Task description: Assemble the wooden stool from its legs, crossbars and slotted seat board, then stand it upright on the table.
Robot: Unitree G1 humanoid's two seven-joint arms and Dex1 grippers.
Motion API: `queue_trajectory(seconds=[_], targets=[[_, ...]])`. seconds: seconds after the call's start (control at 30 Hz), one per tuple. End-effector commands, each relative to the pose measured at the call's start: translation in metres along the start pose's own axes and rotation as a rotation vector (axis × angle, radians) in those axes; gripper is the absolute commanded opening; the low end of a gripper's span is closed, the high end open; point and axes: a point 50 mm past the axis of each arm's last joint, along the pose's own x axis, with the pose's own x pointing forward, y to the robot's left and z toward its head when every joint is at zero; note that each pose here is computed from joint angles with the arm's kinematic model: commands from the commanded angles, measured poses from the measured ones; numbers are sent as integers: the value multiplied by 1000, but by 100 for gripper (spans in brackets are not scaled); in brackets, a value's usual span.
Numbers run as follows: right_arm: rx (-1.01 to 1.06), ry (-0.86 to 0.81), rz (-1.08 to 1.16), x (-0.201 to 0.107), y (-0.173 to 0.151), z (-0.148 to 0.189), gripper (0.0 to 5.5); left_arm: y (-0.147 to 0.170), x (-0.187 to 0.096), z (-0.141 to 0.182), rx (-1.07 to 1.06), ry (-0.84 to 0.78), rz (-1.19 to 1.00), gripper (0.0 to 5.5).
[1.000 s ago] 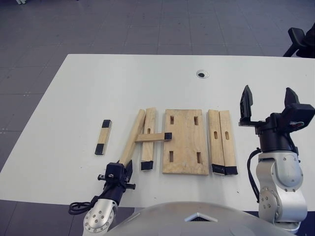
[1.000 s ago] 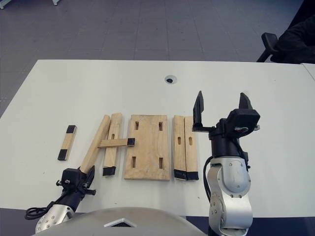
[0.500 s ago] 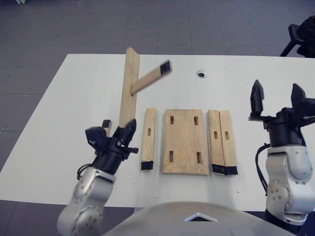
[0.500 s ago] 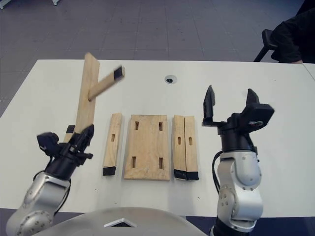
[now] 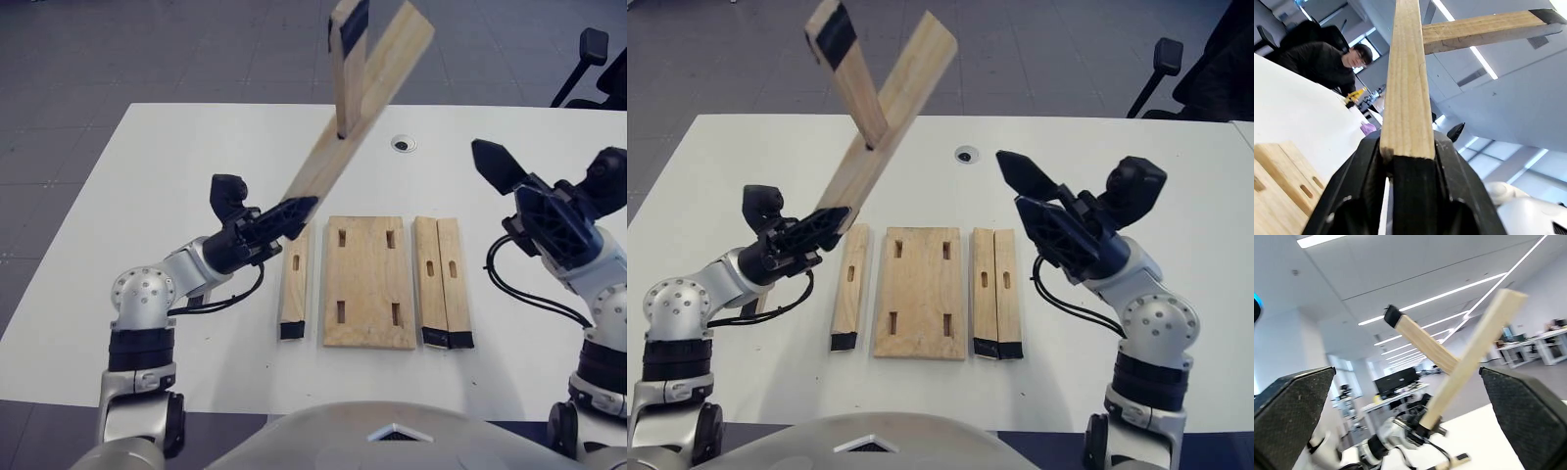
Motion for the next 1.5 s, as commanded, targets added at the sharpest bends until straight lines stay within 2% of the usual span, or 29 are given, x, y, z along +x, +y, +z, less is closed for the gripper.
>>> queue_trajectory(seconds=[0.03,0.37,0.63,1.07,1.5], targets=[[-17,101,76,8,-9,1,550,-8,1,-4,-31,137,-148,105],[-77,246,81,9,-26,-12,550,-11,2,-13,-69,176,-244,105],[-184,352,184,36,-22,-30,550,-9,6,-25,-129,207,-263,105],[-190,394,319,67,-15,-37,550,-7,9,-36,-164,234,-264,105],[-192,322,352,78,-14,-34,280,-7,10,-42,-188,236,-270,105]])
